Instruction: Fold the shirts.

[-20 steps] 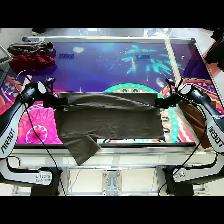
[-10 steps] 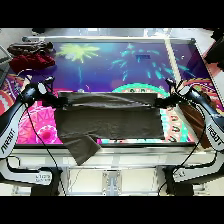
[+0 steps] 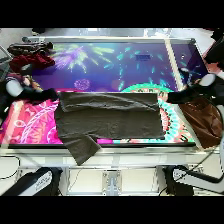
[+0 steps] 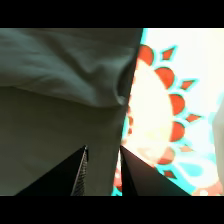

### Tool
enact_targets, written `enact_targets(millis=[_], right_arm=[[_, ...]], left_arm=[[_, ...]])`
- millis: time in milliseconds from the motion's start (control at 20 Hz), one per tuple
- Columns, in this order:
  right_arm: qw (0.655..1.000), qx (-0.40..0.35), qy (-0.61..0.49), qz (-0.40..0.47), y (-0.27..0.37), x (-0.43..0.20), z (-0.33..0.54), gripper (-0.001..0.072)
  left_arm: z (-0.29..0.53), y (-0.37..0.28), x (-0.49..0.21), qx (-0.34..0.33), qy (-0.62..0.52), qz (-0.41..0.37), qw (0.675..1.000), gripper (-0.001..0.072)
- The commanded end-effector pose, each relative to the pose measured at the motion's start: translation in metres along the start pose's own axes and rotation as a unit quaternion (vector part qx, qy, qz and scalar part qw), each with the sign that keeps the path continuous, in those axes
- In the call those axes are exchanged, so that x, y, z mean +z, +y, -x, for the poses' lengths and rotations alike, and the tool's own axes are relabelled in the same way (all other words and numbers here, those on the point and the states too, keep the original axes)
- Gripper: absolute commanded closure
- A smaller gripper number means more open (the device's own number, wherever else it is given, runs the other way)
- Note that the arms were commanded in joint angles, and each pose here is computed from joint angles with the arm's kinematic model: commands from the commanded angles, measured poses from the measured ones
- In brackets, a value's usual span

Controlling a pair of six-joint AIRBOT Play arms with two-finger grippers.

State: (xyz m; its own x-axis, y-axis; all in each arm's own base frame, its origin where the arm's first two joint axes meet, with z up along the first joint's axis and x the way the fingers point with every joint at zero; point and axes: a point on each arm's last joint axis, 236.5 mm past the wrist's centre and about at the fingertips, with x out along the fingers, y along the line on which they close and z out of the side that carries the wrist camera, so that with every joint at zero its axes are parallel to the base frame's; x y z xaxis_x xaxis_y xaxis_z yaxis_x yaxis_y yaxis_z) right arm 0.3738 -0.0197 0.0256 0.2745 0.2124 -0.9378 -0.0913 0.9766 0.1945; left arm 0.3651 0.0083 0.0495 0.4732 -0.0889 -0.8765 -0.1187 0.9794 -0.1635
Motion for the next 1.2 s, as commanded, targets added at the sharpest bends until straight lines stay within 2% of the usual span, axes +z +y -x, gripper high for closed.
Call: enact_targets(millis=[0, 150, 250, 300, 400, 500, 800, 1150], right_arm=[[0.997, -0.047, -0.050, -0.027, -0.025, -0.009, 0.062, 0.0462], [0.996, -0.017, -0.075, -0.048, -0.019, -0.003, 0.070, 0.0462], [0.995, 0.004, -0.087, -0.048, -0.011, 0.004, 0.069, 0.0462], [0.994, 0.013, -0.093, -0.051, -0.007, 0.008, 0.069, 0.0462], [0.994, 0.019, -0.104, -0.042, -0.004, 0.013, 0.070, 0.0462], [0.993, 0.021, -0.105, -0.042, -0.003, 0.014, 0.070, 0.0462], [0.992, 0.040, -0.107, -0.045, 0.006, 0.015, 0.071, 0.0462], [0.989, 0.073, -0.115, -0.048, 0.022, 0.018, 0.076, 0.0463]], left_arm=[[0.040, 0.025, -0.086, 0.021, 0.009, 0.111, 0.994, 0.0013], [0.024, 0.015, -0.201, -0.008, 0.131, 0.187, 0.974, 0.0013], [0.017, 0.004, -0.249, -0.034, 0.204, 0.210, 0.955, 0.0014], [0.014, -0.010, -0.262, -0.069, 0.231, 0.209, 0.948, 0.0014], [0.006, -0.028, -0.271, -0.116, 0.259, 0.224, 0.932, 0.0022], [0.000, -0.031, -0.270, -0.128, 0.277, 0.230, 0.924, 0.0101], [-0.038, -0.022, -0.256, -0.121, 0.268, 0.272, 0.916, 0.0105], [-0.060, -0.038, -0.246, -0.141, 0.253, 0.251, 0.924, 0.0107]])
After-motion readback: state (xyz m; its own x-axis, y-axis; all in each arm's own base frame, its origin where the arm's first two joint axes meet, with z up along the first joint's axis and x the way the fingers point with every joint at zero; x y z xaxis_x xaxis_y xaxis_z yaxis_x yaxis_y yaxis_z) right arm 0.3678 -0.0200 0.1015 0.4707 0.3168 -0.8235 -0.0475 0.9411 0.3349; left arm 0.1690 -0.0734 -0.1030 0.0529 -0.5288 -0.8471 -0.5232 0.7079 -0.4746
